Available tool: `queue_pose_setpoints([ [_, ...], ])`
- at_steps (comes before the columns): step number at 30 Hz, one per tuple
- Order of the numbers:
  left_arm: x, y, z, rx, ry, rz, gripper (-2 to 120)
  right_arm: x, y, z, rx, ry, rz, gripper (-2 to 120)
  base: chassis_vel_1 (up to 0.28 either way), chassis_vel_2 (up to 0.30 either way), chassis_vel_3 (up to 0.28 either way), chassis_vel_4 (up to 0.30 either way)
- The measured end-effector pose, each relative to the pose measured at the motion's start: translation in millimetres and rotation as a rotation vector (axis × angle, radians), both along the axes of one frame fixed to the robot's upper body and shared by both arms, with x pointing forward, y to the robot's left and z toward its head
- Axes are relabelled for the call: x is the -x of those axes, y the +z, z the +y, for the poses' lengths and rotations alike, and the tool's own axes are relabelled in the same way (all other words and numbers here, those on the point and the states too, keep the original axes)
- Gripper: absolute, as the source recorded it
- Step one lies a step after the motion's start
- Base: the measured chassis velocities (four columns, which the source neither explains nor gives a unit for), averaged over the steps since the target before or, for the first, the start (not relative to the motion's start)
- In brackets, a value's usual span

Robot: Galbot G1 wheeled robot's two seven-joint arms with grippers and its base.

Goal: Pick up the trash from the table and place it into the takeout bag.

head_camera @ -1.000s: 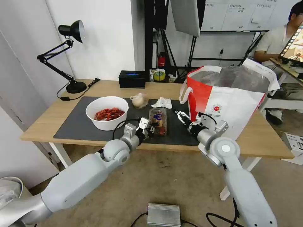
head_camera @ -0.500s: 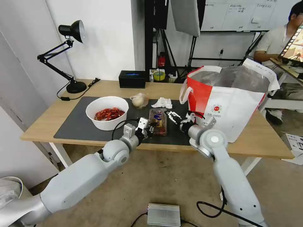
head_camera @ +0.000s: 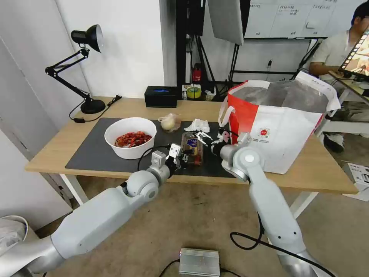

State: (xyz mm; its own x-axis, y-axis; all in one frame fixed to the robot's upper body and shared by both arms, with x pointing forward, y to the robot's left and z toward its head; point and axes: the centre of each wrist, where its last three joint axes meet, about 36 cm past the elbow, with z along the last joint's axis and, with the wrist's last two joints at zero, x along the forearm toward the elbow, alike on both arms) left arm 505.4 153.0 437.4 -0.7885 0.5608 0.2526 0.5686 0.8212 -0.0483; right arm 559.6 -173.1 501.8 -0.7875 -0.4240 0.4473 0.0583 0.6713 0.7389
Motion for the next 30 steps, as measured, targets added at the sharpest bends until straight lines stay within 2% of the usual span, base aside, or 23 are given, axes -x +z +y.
queue_pose_setpoints([
  [9, -0.5, 0.3, 3.2, -0.001, 0.005, -0.005, 0, -17.9, 0.7, 12.7, -0.002, 0.005, 0.032, 100, 0.0, 0.0, 0.0, 0.0],
  [30, 2.6, -2.8, 5.7, 0.006, 0.009, -0.005, 0, -20.8, -8.3, 14.5, 0.001, 0.028, 0.059, 100, 0.0, 0.0, 0.0, 0.0],
])
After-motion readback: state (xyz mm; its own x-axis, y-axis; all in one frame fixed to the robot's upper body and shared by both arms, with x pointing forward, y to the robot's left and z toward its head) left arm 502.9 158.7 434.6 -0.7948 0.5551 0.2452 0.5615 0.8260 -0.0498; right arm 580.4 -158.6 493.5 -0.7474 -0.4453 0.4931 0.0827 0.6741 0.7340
